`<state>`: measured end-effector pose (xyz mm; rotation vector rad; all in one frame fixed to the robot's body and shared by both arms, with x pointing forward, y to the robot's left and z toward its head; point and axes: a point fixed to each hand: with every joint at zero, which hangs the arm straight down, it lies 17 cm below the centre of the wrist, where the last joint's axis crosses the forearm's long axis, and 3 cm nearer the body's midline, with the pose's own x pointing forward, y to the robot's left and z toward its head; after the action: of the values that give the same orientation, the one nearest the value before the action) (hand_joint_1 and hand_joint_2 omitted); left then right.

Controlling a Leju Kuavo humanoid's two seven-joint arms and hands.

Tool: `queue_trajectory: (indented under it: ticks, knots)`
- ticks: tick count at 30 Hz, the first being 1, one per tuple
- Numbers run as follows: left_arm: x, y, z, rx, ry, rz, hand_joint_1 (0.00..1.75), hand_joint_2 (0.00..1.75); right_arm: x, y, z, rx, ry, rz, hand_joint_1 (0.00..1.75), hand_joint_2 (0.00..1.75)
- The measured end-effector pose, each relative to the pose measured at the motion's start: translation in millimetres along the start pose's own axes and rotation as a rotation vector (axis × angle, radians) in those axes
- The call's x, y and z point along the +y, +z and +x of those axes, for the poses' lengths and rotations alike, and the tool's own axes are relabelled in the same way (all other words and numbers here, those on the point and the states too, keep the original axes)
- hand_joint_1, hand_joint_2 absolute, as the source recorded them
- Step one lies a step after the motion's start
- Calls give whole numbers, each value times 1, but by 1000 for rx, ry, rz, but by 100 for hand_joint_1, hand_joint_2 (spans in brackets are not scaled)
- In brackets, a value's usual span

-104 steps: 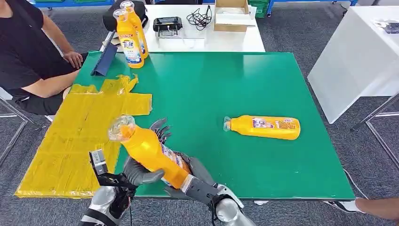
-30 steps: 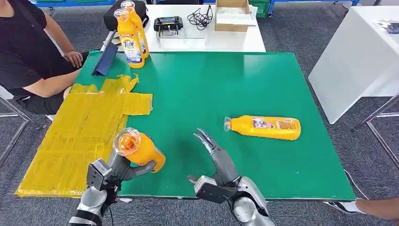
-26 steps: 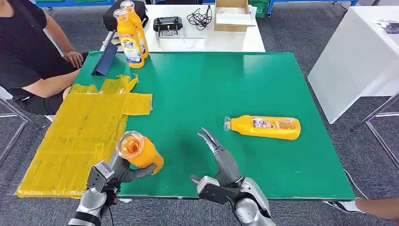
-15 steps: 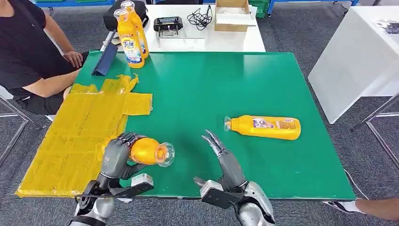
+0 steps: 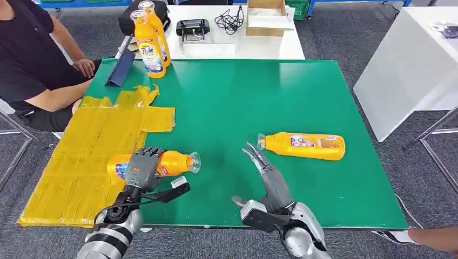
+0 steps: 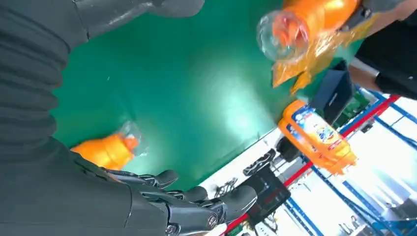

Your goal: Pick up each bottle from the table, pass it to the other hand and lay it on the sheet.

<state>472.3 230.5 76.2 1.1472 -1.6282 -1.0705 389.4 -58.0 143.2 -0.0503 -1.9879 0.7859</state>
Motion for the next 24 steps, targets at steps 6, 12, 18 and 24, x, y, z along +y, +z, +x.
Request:
queue_trajectory:
  ticks: [6,12,18,24]
  knots:
    - [-15,-6,-18,42,-43,-56,175,175,-10,2,-3,-4,18,-3,0,175]
    - [-25,-8,-39,70,-77,-103,175,175,-12,2,-3,-5,21,-1,0,175]
    - [-29,-8,-49,87,-105,-122,175,175,-12,2,-3,-5,21,-1,0,175]
    - [-28,-21,-59,109,-120,-146,0,175,-26,-19,-4,-22,21,2,0,175]
